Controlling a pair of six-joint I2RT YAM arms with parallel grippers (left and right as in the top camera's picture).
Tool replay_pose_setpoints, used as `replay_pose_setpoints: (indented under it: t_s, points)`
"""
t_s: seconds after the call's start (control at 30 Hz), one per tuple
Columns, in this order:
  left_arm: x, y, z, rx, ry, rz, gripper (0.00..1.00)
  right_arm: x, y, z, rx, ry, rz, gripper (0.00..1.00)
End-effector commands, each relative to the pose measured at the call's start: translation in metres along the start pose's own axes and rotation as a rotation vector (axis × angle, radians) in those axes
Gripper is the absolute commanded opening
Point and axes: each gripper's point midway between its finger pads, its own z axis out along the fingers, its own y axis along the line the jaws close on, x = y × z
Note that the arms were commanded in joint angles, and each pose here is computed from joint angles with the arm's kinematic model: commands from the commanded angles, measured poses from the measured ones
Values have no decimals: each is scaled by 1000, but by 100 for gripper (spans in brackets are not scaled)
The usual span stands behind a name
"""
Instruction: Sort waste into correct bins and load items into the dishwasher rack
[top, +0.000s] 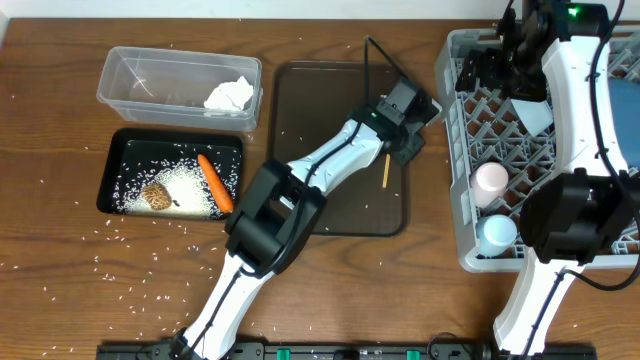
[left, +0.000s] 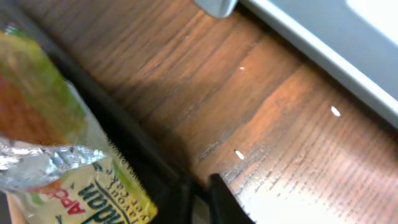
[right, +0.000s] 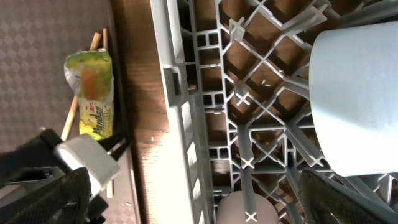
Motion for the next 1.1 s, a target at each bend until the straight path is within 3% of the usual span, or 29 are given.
replay_pose_setpoints:
  t_s: [0.0,0.17,0.27,0.4,0.67,1.07]
  points:
    - [15,7,-2,-26,58,-28,6,-3,5,-12,-1,-32,-25,99]
    - [7,12,-24,-35,49,-37,9,-3,5,-12,-1,-32,-25,99]
    - [7,22,-27,-45,43,-52,30,-3,5,-12,-1,-32,-25,99]
    - [15,49,-24,-115,58,-124,47,-3,5,-12,-1,-31,-24,99]
    - [30,69,-8,-134,81,-154,49,-3,5,-12,-2,-31,-24,99]
    - [40,61,7,-113,107,-147,50,-3,5,-12,-1,-31,-24,99]
